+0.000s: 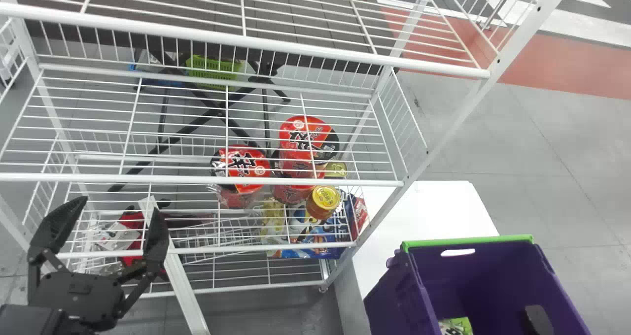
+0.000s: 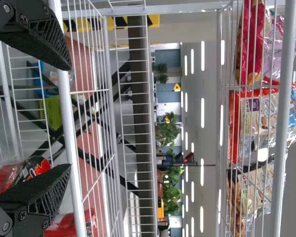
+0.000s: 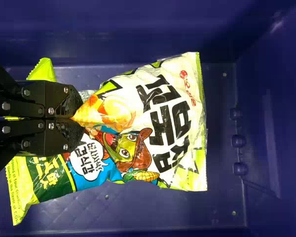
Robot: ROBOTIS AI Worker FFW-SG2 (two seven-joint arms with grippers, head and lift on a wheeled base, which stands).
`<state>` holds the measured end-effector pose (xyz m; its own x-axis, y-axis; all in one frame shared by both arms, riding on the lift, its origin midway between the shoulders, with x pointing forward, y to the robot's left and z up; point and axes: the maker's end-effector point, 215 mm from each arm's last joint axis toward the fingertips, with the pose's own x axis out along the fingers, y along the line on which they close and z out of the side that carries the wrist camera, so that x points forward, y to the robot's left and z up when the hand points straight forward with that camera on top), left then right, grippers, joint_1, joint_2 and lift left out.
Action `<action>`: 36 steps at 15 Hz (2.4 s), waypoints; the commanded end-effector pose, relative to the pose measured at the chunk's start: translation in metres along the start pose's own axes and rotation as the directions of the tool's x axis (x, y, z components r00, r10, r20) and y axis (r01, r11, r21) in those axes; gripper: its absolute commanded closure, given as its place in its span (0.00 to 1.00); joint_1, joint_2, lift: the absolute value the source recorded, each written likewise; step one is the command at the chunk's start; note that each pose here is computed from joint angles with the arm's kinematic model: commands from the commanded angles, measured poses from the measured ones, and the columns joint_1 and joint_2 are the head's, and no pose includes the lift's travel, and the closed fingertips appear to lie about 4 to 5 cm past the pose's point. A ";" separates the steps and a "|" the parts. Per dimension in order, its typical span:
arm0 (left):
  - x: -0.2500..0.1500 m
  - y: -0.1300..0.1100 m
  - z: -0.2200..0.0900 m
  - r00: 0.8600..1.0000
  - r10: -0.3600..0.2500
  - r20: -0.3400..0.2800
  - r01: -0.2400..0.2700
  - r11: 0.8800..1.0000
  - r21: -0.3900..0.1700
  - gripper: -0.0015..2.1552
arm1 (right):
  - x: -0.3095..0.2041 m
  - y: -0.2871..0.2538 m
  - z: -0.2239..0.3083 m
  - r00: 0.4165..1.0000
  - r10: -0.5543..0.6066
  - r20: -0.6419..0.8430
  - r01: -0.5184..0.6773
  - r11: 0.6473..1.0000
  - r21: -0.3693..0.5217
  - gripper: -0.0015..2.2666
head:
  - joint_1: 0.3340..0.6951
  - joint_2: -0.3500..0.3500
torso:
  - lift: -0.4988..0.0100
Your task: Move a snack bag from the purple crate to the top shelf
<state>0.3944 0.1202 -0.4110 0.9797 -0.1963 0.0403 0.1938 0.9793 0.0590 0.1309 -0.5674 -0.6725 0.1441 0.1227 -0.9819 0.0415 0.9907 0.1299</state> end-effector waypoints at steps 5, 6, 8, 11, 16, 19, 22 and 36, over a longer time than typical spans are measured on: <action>-0.003 -0.003 -0.002 1.000 -0.004 -0.009 0.004 1.000 0.003 0.06 | 0.000 0.000 -0.003 1.000 -0.003 0.001 0.003 1.000 -0.004 0.62 | 1.00 0.00 | 0.40; -0.004 -0.003 -0.003 1.000 -0.005 -0.010 0.005 1.000 0.004 0.06 | 0.001 0.001 -0.003 1.000 -0.005 0.001 0.005 1.000 -0.006 0.62 | 1.00 0.00 | 0.41; -0.005 -0.002 -0.003 1.000 -0.004 -0.010 0.004 1.000 0.004 0.06 | 0.003 0.002 -0.002 1.000 -0.003 0.006 0.003 1.000 -0.011 0.62 | 1.00 0.00 | 0.42; -0.006 -0.002 0.000 1.000 -0.004 -0.004 0.004 1.000 0.002 0.06 | 0.000 0.003 -0.002 1.000 -0.012 0.009 0.012 1.000 -0.021 0.62 | 1.00 0.00 | 0.45; -0.007 -0.006 -0.001 1.000 -0.010 -0.005 0.010 1.000 0.000 0.06 | -0.006 -0.003 0.000 0.999 -0.022 0.026 0.022 1.000 -0.005 0.62 | 1.00 0.00 | 0.48; -0.007 -0.003 -0.001 1.000 -0.006 -0.004 0.006 1.000 0.002 0.06 | -0.002 0.003 0.000 0.999 -0.015 0.030 0.015 1.000 -0.003 0.62 | 1.00 0.00 | 0.51; -0.006 0.000 -0.001 1.000 -0.004 -0.003 0.004 1.000 0.006 0.06 | -0.003 -0.001 0.001 0.999 -0.027 0.040 0.027 1.000 -0.001 0.62 | 1.00 0.00 | 0.53; 0.001 -0.003 0.003 1.000 -0.019 0.002 0.019 1.000 0.000 0.06 | -0.006 -0.004 -0.005 0.999 -0.030 0.025 0.029 0.999 0.034 0.62 | 1.00 0.00 | 0.64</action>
<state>0.3945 0.1155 -0.4073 0.9755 -0.2158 0.0429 0.2131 0.9752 0.0590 0.1246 -0.5733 -0.6679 0.1686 0.0894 -0.9816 0.0775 0.9916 0.1036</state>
